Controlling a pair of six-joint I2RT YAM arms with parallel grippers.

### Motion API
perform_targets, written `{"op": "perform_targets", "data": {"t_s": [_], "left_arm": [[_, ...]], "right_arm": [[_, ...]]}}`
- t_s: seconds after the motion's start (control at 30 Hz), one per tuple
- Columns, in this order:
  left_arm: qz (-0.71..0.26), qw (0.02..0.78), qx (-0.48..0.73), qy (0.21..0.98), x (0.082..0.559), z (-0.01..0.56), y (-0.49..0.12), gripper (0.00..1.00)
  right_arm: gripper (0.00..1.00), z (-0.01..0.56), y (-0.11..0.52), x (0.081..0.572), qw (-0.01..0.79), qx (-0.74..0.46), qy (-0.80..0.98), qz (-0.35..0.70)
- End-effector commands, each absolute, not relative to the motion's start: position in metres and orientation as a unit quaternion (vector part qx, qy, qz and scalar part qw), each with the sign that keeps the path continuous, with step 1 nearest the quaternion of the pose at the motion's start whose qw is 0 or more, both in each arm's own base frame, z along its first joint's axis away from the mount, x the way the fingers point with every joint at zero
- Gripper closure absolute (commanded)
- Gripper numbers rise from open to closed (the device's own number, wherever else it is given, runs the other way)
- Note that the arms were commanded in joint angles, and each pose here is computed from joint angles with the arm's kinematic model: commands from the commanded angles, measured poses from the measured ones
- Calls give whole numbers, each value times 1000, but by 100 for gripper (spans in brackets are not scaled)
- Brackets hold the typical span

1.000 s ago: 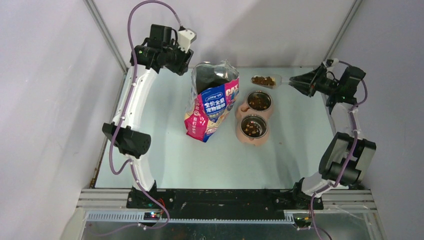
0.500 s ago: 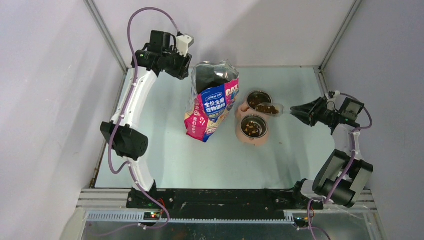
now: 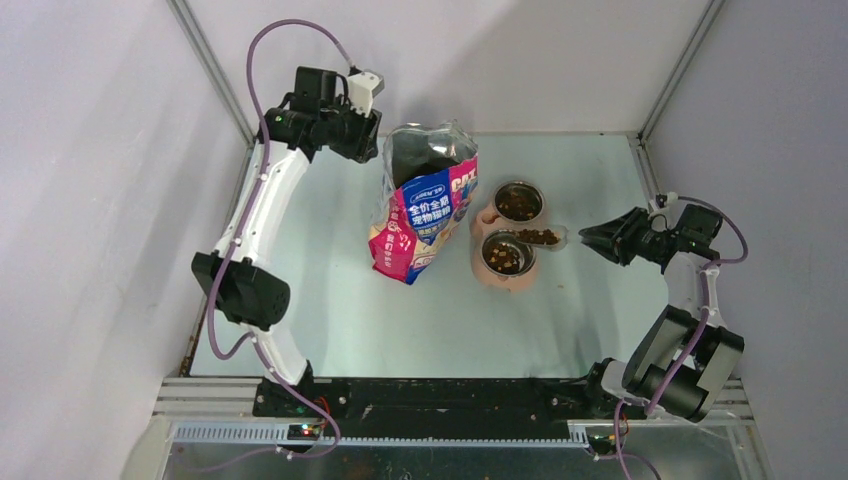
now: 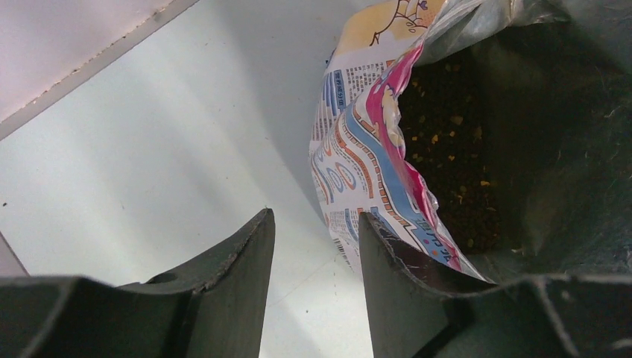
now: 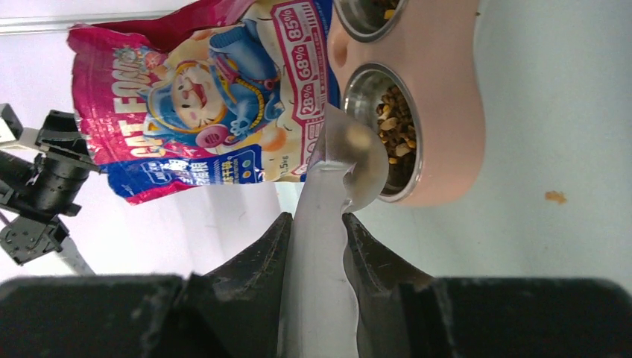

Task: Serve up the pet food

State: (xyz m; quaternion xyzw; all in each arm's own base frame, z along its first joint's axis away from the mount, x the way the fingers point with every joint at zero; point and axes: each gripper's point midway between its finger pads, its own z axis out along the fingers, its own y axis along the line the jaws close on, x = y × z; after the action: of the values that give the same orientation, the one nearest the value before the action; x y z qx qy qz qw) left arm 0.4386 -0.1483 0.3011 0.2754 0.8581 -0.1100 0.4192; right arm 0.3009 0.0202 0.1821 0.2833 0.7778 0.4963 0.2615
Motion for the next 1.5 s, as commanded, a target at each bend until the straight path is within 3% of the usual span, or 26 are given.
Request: {"op": "perform_targets", "data": {"t_s": [0.0, 0.57, 1.47], "left_arm": [[-124, 461, 261, 839, 432, 333, -147, 48], [-139, 462, 252, 839, 424, 337, -150, 48], [-145, 459, 255, 838, 417, 336, -154, 47]], "right_arm": [[100, 179, 16, 296, 277, 274, 794, 467], [100, 180, 11, 309, 297, 228, 841, 390], [100, 203, 54, 329, 337, 24, 893, 297]]}}
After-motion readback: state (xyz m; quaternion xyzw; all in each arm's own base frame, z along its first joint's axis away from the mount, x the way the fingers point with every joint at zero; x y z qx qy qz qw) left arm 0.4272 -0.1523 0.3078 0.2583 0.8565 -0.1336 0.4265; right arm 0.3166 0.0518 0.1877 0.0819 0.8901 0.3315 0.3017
